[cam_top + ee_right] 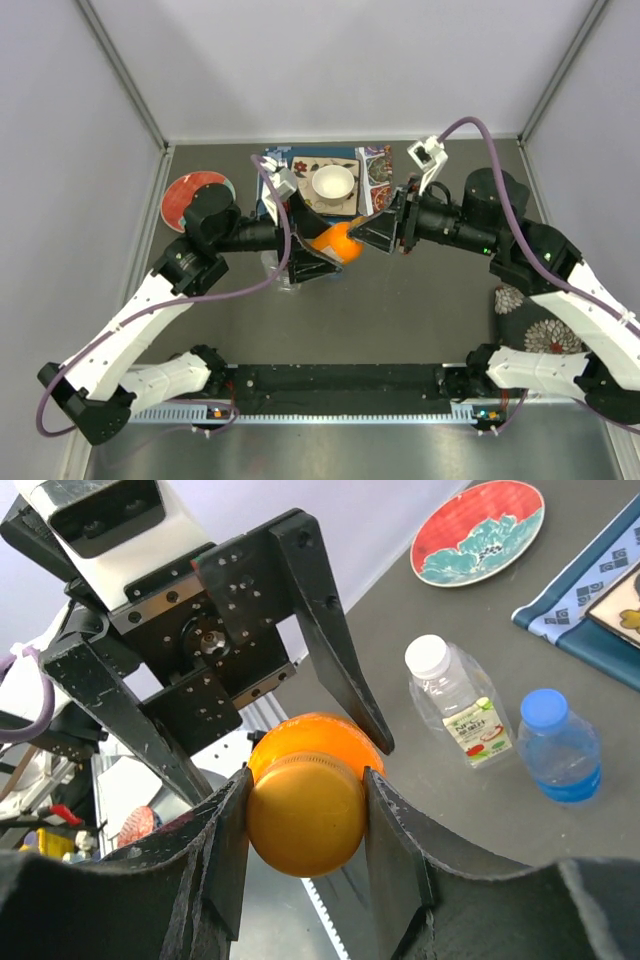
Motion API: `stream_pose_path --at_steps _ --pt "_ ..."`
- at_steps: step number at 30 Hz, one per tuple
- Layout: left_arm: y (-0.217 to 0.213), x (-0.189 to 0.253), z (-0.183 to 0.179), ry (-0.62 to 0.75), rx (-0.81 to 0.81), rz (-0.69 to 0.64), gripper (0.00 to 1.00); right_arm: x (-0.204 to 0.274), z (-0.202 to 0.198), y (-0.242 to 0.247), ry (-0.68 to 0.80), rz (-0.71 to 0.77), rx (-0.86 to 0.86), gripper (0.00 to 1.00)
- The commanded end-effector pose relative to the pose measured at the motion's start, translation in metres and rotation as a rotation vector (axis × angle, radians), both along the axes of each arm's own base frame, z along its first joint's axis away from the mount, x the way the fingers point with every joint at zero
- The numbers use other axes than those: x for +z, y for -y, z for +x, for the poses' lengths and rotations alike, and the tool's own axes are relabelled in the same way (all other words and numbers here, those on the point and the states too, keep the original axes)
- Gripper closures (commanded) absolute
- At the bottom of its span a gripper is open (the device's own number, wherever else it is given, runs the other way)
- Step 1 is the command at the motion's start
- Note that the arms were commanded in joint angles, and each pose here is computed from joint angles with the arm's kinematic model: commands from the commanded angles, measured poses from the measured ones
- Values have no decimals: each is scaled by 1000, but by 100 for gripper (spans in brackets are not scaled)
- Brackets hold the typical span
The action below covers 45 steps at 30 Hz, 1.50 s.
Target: Unscrew the bottle caps
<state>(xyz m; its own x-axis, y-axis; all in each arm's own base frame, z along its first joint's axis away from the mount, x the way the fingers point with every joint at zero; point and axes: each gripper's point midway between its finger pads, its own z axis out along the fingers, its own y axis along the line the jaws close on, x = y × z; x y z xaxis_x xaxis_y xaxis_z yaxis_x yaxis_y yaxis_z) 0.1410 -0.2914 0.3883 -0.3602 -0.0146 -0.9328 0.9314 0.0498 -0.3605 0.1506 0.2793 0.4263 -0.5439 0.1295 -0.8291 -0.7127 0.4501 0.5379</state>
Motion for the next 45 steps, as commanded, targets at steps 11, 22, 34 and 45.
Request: stream_pose_path --at_steps 11,22,34,45 --pt "11 -14 -6 45 -89 -5 47 30 2 -12 52 76 44 100" --pt "2 -5 21 186 197 29 77 34 21 3 43 97 -113 40" --pt "3 -16 51 265 508 144 79 19 42 -8 -12 76 -184 45" --pt "1 -18 52 264 526 132 80 -4 46 -15 -48 31 -193 41"
